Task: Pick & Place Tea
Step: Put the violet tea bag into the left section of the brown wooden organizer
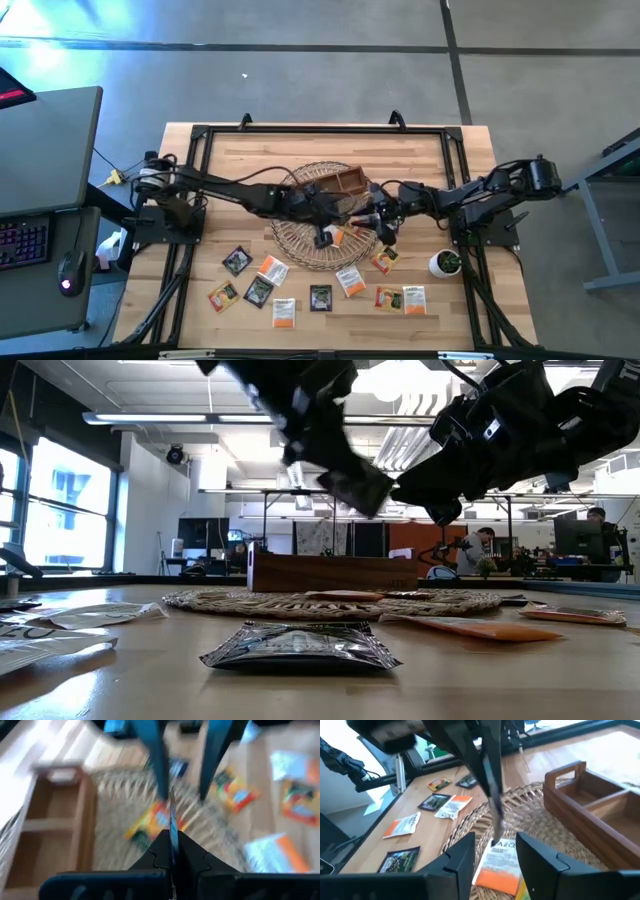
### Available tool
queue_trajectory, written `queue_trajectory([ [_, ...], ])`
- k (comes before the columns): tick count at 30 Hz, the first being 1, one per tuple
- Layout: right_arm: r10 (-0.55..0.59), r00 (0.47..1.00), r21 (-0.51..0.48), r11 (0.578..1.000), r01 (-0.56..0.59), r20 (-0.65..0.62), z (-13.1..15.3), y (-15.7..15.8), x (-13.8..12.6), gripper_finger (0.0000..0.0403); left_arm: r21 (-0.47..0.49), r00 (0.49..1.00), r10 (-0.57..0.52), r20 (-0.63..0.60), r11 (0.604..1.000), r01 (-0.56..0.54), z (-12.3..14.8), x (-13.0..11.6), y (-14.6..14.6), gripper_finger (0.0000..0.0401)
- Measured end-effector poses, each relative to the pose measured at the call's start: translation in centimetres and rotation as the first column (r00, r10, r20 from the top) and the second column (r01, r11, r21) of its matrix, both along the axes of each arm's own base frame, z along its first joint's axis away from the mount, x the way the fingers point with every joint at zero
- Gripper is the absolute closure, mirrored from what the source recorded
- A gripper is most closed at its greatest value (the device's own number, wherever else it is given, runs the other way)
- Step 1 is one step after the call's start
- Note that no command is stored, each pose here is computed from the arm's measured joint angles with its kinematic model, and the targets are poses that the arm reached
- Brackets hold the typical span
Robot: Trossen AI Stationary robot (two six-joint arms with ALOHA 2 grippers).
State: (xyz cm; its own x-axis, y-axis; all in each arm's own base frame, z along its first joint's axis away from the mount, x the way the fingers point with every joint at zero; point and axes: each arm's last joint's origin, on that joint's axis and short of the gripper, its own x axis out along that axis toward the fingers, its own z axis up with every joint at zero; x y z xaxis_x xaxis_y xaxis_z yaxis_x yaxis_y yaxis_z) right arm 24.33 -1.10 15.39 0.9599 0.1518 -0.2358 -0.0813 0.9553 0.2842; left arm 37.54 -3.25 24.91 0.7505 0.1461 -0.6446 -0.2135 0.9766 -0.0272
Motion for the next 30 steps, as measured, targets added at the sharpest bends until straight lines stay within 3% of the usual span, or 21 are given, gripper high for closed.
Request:
queue_trajectory([
  [6,0.005,1.000,0.009,1.000,-0.005,0.009,0.3,0.0,-0.1,0.0258,0.077,0.990,0.143,-0.001,0.987,-0.142,2.6,-3.0,-1.6,0.0399],
  [11,0.014,1.000,0.012,1.000,-0.014,0.008,0.3,0.1,-0.1,0.0262,0.136,0.980,0.177,0.087,0.973,-0.188,6.0,-6.4,-3.3,0.0400],
  [15,0.014,1.000,0.014,1.000,-0.014,0.001,0.2,0.1,-0.2,0.0262,0.122,0.962,0.206,0.179,0.966,-0.230,7.7,-9.7,-4.1,0.0400],
  [19,0.015,1.000,0.015,1.000,-0.014,-0.002,0.2,0.1,-0.2,0.0262,0.114,0.934,0.266,0.237,0.947,-0.299,6.9,-13.9,-4.4,0.0400],
  [23,0.015,0.999,0.005,1.000,-0.016,0.051,0.7,0.1,-0.1,0.0263,0.036,0.892,0.321,0.319,0.936,-0.350,3.6,-17.3,-3.6,0.0400],
  [27,-0.013,0.987,0.028,1.000,0.009,0.161,1.8,0.0,0.1,0.0263,-0.045,0.852,0.232,0.469,0.970,-0.239,-0.3,-17.5,-2.4,0.0400],
  [30,-0.037,0.978,0.044,0.999,0.029,0.205,2.3,0.1,0.1,0.0263,-0.081,0.750,0.142,0.646,0.990,-0.118,-2.2,-17.5,-1.5,0.0400],
])
